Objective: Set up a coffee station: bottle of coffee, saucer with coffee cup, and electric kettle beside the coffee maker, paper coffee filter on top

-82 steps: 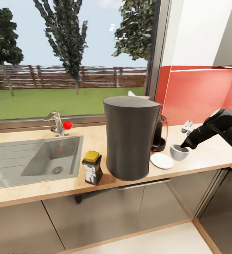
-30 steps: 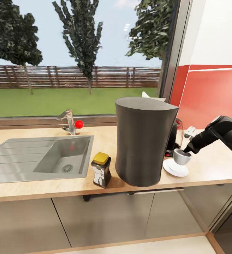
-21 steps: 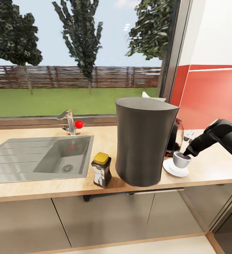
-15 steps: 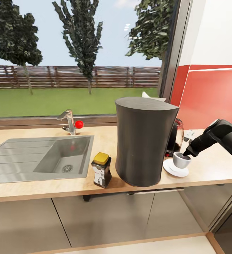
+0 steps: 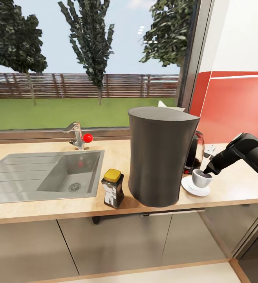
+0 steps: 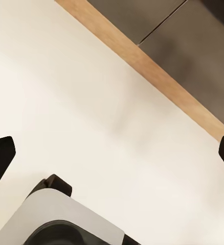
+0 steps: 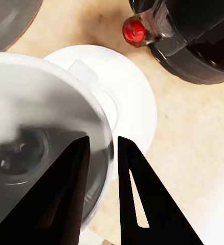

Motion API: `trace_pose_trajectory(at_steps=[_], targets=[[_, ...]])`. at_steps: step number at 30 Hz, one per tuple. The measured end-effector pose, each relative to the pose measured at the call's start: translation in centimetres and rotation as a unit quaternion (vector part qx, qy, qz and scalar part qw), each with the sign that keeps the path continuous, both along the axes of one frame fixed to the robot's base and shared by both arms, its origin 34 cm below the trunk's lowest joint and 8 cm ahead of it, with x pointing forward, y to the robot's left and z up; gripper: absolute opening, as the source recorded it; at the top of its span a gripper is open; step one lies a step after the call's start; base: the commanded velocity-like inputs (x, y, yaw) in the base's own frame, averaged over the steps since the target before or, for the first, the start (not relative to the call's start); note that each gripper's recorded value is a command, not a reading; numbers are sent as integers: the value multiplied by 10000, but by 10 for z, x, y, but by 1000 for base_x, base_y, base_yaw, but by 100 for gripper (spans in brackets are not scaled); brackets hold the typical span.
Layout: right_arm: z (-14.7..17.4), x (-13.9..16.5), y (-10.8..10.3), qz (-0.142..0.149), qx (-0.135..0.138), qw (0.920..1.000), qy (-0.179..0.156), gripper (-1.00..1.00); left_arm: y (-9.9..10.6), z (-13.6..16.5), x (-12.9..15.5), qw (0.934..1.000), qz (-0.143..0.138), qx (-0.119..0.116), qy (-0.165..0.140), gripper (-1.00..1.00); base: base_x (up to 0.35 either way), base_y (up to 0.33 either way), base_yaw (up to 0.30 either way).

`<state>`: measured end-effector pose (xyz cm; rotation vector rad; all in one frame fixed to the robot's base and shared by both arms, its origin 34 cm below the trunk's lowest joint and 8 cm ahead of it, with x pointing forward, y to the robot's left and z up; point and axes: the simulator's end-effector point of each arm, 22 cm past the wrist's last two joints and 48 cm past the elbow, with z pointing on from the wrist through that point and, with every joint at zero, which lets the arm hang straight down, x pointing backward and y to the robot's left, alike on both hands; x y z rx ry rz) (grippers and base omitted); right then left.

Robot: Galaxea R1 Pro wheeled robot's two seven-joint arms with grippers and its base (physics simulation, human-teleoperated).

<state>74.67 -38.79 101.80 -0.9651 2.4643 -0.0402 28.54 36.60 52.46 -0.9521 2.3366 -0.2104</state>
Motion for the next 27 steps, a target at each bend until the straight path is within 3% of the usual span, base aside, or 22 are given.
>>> trace_pose_trajectory(at_steps=[5,8,15,27], targets=[[0,0,0,28,-8,10000,-11,-100,0,0,0,10000,-4,1,8,100,26,0,0],[-4,1,0,200,32,9998,-27,-100,0,0,0,10000,-4,2,7,100,68,0,0],[-14,4,-10,84,93,9999,13,-100,0,0,0,10000,-3,3,8,100,17,0,0],[-14,6,-6,94,156,9998,-2,-100,0,0,-1,10000,0,7,13,100,55,0,0]])
